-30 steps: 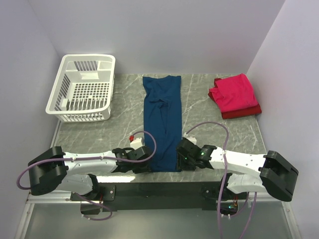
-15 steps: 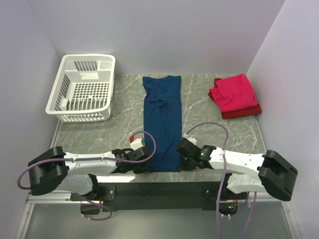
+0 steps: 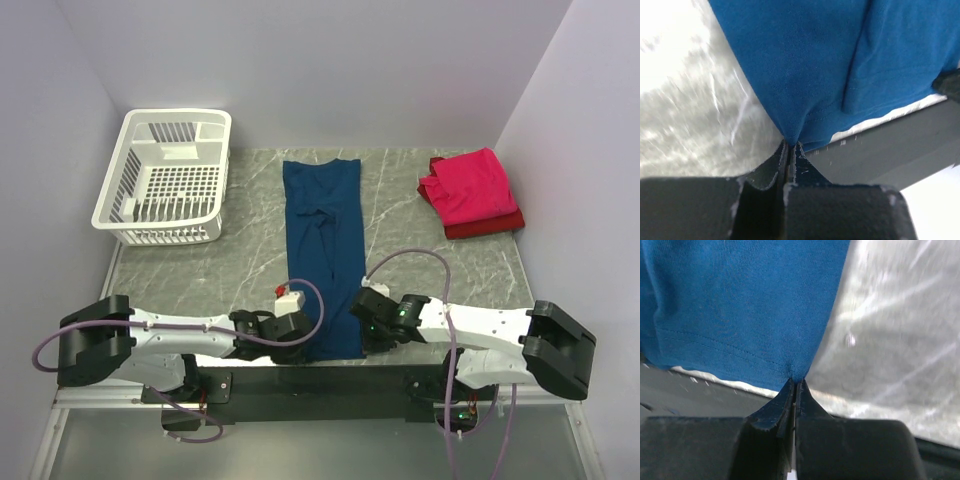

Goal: Fold and stack the t-shirts
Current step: Fold the tshirt

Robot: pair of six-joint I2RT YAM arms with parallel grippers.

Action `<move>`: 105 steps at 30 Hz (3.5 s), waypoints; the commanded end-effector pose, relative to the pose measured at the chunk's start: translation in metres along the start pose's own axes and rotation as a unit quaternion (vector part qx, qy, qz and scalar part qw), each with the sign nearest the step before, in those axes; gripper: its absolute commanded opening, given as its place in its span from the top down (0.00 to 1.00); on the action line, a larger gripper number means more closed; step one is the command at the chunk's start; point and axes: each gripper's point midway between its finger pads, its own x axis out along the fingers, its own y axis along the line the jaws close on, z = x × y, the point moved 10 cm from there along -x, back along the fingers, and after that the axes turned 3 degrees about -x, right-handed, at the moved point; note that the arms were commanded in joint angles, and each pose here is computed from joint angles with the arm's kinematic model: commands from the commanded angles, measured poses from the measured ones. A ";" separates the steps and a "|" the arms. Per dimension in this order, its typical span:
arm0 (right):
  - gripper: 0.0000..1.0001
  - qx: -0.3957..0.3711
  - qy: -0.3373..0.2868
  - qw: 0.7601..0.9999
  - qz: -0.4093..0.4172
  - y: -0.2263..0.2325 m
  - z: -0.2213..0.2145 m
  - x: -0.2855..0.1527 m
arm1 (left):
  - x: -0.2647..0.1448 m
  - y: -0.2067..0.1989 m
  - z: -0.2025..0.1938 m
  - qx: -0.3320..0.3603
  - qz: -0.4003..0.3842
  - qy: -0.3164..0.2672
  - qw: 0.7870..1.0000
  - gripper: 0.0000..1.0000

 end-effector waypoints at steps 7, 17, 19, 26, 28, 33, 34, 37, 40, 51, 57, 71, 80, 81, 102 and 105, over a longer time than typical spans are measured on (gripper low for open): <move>1.00 -0.005 -0.011 1.000 0.018 0.007 -0.005 -0.051 | -0.040 0.000 -0.008 -0.021 -0.002 -0.014 1.000 1.00; 1.00 0.001 -0.114 0.993 0.036 0.035 0.040 -0.057 | -0.043 -0.011 0.024 -0.081 -0.055 -0.114 0.989 1.00; 1.00 0.002 -0.124 0.992 0.013 0.036 0.051 -0.049 | -0.037 -0.009 0.036 -0.090 -0.048 -0.134 0.986 1.00; 1.00 -0.011 -0.172 0.985 -0.010 0.041 0.099 -0.042 | -0.020 0.001 0.083 -0.072 -0.032 -0.190 0.979 1.00; 1.00 -0.004 -0.178 0.984 -0.020 0.036 0.112 -0.038 | -0.016 0.003 0.100 -0.073 -0.026 -0.201 0.977 1.00; 1.00 -0.009 -0.193 0.981 -0.031 0.030 0.148 -0.029 | 0.000 0.006 0.139 -0.049 0.004 -0.217 0.975 1.00; 1.00 -0.014 -0.197 0.980 -0.032 0.031 0.157 -0.029 | 0.002 0.007 0.145 -0.035 0.015 -0.221 0.975 1.00; 1.00 -0.014 -0.196 0.979 -0.049 0.028 0.178 -0.021 | 0.004 0.000 0.170 -0.018 0.007 -0.231 0.973 1.00; 1.00 -0.008 -0.197 0.979 -0.051 0.024 0.196 -0.016 | 0.008 -0.003 0.195 -0.009 0.017 -0.243 0.970 1.00; 1.00 0.011 -0.197 0.978 -0.066 0.006 0.252 -0.006 | 0.033 0.000 0.262 -0.003 0.041 -0.244 0.969 1.00; 1.00 0.016 -0.190 0.979 -0.073 -0.002 0.272 0.003 | 0.047 0.006 0.284 -0.007 0.048 -0.242 0.969 1.00; 0.60 0.032 -0.207 0.973 -0.096 -0.014 0.308 -0.012 | 0.024 0.000 0.321 -0.028 0.100 -0.285 0.953 0.54; 0.52 0.007 -0.223 0.974 0.033 0.004 0.282 -0.040 | -0.004 -0.013 0.277 -0.049 0.034 -0.317 0.947 0.45; 0.52 0.000 -0.214 0.976 0.046 0.006 0.279 -0.037 | -0.004 -0.016 0.271 -0.053 0.019 -0.312 0.948 0.45; 0.54 -0.035 -0.121 0.988 0.090 0.053 0.318 0.051 | 0.062 -0.010 0.179 -0.070 -0.038 -0.200 0.977 0.48; 0.54 -0.025 -0.145 0.988 0.054 0.051 0.329 0.052 | 0.069 0.000 0.163 -0.073 -0.019 -0.188 0.979 0.48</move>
